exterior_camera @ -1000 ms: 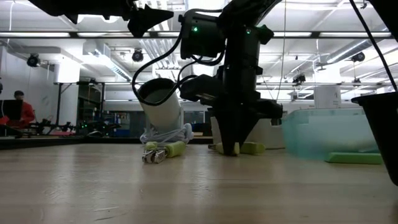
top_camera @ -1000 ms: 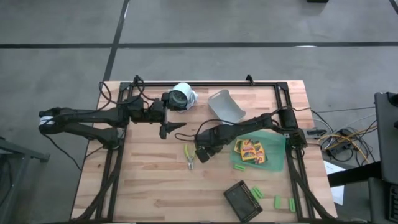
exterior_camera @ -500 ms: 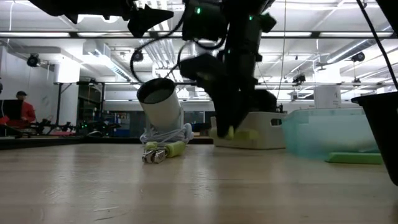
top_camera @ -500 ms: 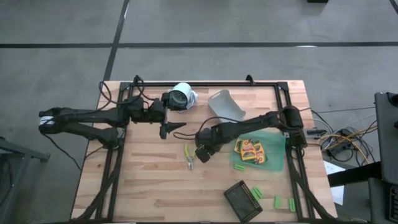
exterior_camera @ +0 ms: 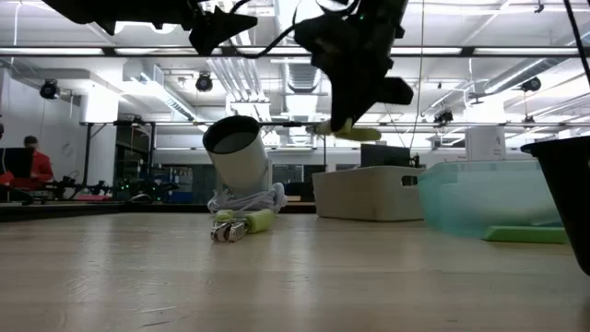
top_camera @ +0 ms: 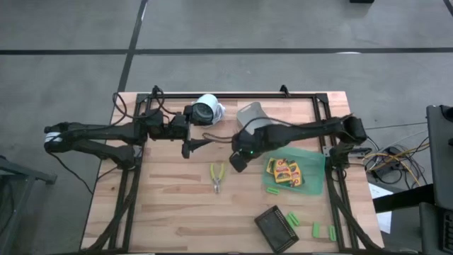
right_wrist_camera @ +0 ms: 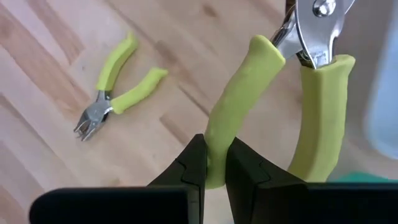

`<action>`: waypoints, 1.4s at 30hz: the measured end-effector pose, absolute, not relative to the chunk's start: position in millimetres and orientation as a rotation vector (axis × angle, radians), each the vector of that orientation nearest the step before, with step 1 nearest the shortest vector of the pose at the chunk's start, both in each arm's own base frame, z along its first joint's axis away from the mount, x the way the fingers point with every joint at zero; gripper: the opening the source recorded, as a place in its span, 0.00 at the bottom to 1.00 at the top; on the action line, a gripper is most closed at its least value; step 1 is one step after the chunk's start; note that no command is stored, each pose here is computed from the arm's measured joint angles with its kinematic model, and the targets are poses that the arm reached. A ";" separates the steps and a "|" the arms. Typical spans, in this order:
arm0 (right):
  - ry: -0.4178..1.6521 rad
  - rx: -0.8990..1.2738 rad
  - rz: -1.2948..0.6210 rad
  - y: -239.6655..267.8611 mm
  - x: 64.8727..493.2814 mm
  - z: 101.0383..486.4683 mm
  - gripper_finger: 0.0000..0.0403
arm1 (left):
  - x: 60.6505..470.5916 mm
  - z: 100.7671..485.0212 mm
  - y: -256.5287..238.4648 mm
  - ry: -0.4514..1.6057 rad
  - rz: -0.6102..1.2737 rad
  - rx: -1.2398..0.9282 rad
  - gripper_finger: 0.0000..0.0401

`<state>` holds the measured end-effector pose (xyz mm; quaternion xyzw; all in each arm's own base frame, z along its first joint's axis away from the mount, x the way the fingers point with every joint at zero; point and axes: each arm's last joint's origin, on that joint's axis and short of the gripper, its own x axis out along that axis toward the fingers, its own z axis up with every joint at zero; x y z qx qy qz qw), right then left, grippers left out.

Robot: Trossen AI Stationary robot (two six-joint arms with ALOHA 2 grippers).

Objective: Pick & Place School Supplies
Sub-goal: Put the green hole puncher into the gray bin

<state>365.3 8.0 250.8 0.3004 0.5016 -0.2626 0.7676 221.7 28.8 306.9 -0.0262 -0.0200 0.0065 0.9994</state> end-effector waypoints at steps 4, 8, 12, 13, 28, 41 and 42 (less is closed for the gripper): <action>1.084 0.638 -0.618 -8.9 354.4 262.0 0.07 | 221.7 306.8 28.8 -0.040 0.013 -0.053 0.82; 1.046 0.620 -0.643 -24.8 346.5 274.1 0.07 | 221.7 306.9 28.8 -0.040 0.013 -0.054 0.82; 1.053 0.594 -0.651 -42.2 344.2 273.7 0.07 | 221.7 306.8 28.9 -0.040 0.014 -0.055 0.82; 1.055 0.590 -0.656 -47.1 343.3 273.4 0.07 | 221.7 306.9 28.9 -0.040 0.014 -0.055 0.82; 1.111 0.621 -0.640 -106.4 326.8 263.6 0.08 | 221.7 306.8 28.8 -0.039 0.014 -0.005 0.82; 1.100 0.720 -0.646 -132.5 307.7 207.3 0.08 | 221.7 306.8 28.9 -0.039 0.018 0.036 0.82; 1.091 0.732 -0.636 -133.9 306.6 202.8 0.08 | 221.7 306.8 29.2 -0.039 0.024 0.036 0.82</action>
